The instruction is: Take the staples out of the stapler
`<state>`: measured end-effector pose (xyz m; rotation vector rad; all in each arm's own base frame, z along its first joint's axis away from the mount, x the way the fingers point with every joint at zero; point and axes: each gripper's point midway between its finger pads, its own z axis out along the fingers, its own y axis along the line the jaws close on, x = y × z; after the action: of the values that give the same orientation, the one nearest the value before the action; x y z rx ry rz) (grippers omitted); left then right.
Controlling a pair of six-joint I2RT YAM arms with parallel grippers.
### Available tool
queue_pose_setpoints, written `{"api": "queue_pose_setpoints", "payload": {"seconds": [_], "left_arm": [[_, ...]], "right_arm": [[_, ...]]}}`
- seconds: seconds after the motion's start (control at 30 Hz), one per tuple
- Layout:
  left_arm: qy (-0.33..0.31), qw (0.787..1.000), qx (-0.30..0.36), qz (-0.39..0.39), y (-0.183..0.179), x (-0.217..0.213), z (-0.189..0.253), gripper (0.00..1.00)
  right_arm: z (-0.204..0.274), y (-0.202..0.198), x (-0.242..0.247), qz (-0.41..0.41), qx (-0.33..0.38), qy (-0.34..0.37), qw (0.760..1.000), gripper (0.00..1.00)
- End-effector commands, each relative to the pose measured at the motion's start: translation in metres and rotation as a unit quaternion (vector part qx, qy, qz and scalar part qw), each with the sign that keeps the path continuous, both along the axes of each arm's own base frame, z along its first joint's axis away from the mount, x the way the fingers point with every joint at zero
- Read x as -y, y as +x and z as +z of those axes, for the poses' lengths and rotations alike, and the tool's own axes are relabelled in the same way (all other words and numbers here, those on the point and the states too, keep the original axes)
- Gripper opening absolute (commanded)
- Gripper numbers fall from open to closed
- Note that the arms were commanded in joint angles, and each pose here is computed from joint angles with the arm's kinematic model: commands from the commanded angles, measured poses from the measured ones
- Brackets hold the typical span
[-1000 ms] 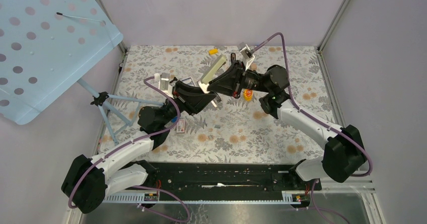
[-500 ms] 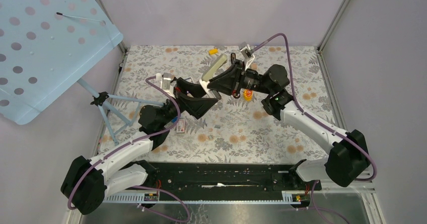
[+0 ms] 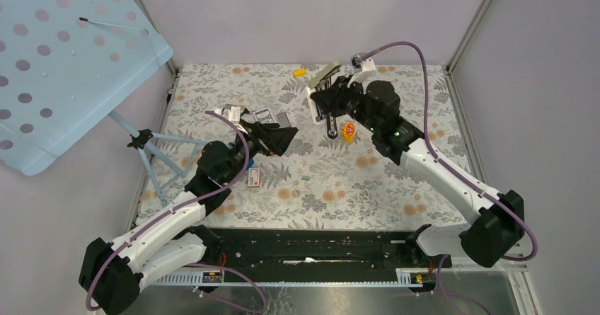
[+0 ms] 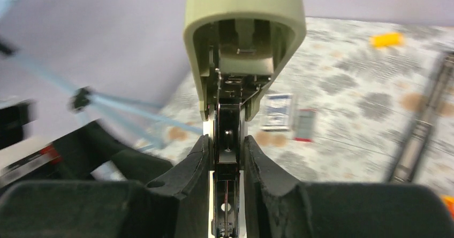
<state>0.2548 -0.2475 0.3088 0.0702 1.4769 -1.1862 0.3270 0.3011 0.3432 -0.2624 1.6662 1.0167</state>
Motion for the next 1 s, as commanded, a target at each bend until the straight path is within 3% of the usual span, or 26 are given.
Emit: {"api": "queue_pose_setpoints", "payload": {"seconds": [0.0,0.23,0.4,0.97], "left_arm": [[0.064,0.988,-0.046,0.13,0.029,-0.038,-0.018,0.99],[0.127,0.973,-0.097,0.167,0.037,-0.054,-0.039,0.99],[0.148,0.965,-0.111,0.186,0.039,-0.066,-0.047,0.99],[0.21,0.949,-0.112,0.207,0.033,-0.088,-0.056,0.99]], "right_arm": [[-0.046,0.047,0.047,-0.171,-0.05,-0.129,0.976,0.0],[-0.112,0.094,0.09,-0.251,-0.122,-0.249,0.928,0.0],[-0.149,0.123,0.111,-0.261,-0.162,-0.257,0.916,0.0],[-0.218,0.22,0.113,-0.256,-0.159,-0.317,0.9,0.0]]}}
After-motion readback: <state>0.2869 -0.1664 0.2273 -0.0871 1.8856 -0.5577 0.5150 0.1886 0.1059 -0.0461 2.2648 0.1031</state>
